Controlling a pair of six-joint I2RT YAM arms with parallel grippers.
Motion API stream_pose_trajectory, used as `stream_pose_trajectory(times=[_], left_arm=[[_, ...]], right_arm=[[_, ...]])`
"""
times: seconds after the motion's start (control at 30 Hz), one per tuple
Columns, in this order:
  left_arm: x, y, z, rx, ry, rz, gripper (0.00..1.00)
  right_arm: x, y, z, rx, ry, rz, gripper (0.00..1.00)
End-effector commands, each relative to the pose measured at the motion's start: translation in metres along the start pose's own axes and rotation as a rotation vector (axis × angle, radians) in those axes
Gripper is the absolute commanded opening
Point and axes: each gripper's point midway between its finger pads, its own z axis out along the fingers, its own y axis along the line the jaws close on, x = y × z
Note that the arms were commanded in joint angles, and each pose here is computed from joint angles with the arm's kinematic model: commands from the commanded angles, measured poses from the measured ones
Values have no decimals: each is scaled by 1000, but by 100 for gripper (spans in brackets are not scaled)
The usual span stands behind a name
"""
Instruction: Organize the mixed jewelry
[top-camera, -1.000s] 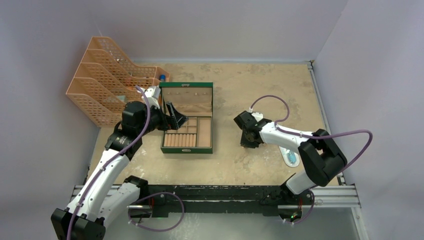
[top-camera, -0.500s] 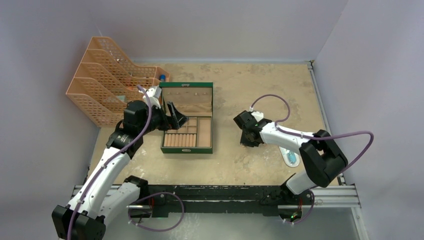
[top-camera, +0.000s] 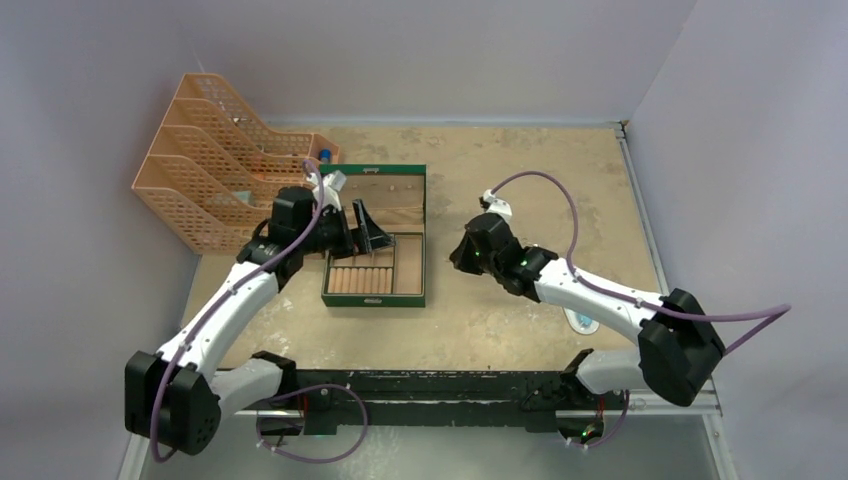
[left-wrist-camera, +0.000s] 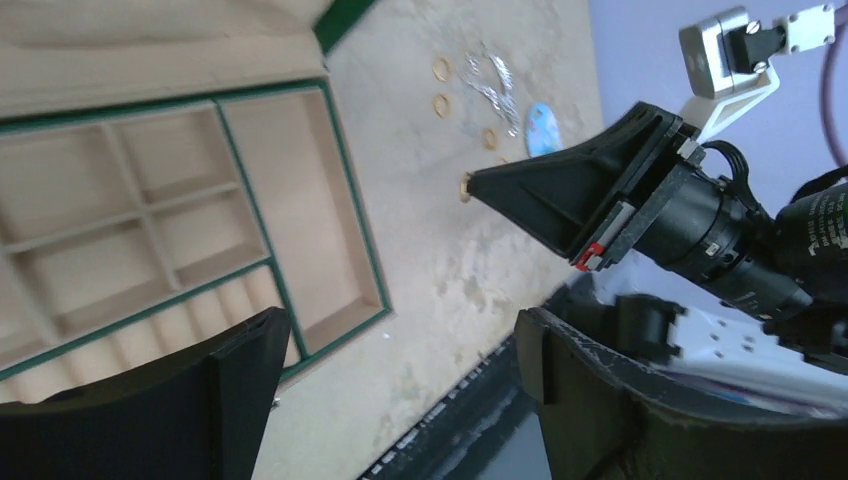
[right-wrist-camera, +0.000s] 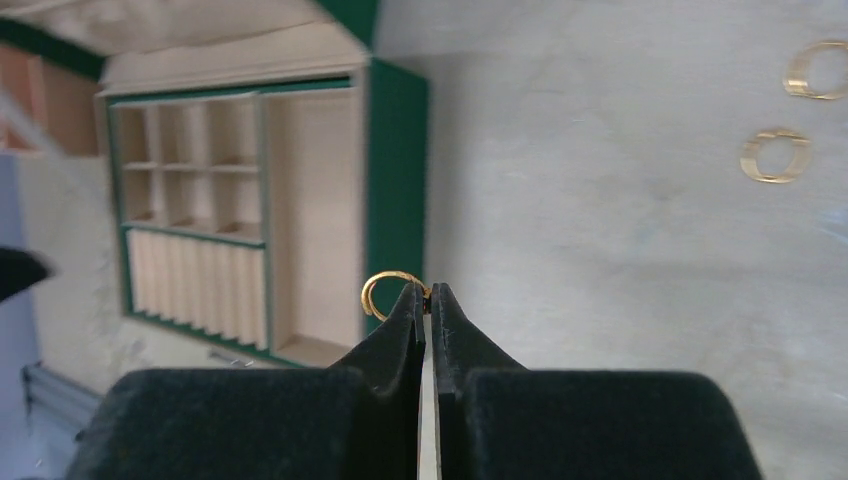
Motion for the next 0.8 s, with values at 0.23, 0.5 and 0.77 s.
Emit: stream_pose_trajectory(times=[0.23,0.5,0.77], left_arm=[[28,-36,25,319,137,-156,49],[45,-27,39,297,189,-181,49],[49,-18,47,256,202,-205,38]], right_arm=[[19,95,-17,-348,17,-12,2],[28,111,-17,-400,45,-14,2],[31,116,-15,-410,59,-22,2]])
